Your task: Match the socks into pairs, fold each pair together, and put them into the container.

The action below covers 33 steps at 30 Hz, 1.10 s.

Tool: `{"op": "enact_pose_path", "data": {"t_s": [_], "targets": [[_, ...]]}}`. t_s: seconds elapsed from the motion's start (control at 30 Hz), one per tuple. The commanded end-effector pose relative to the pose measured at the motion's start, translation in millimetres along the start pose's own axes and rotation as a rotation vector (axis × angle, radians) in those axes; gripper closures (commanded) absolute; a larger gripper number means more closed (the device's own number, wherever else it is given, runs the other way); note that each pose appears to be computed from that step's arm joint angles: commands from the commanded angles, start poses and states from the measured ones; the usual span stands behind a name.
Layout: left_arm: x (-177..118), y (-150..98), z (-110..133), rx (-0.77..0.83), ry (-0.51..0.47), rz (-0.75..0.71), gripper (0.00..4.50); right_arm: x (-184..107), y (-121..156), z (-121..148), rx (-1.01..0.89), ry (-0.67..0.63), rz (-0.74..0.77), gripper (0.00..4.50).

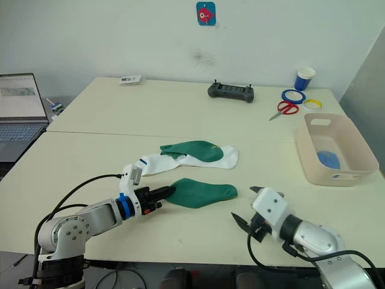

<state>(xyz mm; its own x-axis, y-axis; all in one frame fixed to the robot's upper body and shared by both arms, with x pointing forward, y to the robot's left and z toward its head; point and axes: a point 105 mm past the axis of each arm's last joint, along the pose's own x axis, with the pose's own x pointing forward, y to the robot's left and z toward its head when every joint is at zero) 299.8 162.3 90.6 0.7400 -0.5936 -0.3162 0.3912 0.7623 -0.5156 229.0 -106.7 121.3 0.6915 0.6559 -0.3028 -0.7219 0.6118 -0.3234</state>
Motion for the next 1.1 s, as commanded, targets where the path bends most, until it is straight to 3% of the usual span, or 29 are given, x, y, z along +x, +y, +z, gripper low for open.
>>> {"op": "enact_pose_path", "data": {"t_s": [0.03, 0.27, 0.37, 0.43, 0.73, 0.8, 0.87, 1.0, 1.1], "targets": [[-4, -1, 22, 0.062, -0.116, 0.015, 4.42, 5, -1, 4, -0.022, -0.018, -0.01, 0.0], [-15, 12, 10, 0.174, -0.082, 0.055, 4.42, 18, 3, 7, -0.037, -0.039, 0.02, 0.0], [-23, 12, 9, 0.264, -0.078, 0.04, 3.83, 21, 5, 8, -0.041, -0.044, 0.025, 0.0], [-29, 16, 14, 0.313, -0.09, 0.05, 3.17, 21, 6, 8, -0.042, -0.045, 0.025, 0.0], [-50, 26, 19, 1.038, 0.059, -0.167, 0.28, 26, 8, 11, -0.044, -0.058, 0.036, 0.0], [-45, 35, 25, 1.133, 0.07, -0.168, 0.02, 28, 7, 12, -0.038, -0.064, 0.033, 0.0], [-40, 42, 29, 1.139, 0.076, -0.155, 0.02, 30, 5, 12, -0.021, -0.064, 0.022, 0.0], [-18, 47, 40, 0.888, 0.024, -0.099, 0.02, 41, -6, 2, 0.017, -0.054, -0.047, 0.0], [-12, 39, 35, 0.823, 0.047, -0.152, 0.02, 53, -8, -3, 0.033, -0.052, -0.048, 0.0]]}}
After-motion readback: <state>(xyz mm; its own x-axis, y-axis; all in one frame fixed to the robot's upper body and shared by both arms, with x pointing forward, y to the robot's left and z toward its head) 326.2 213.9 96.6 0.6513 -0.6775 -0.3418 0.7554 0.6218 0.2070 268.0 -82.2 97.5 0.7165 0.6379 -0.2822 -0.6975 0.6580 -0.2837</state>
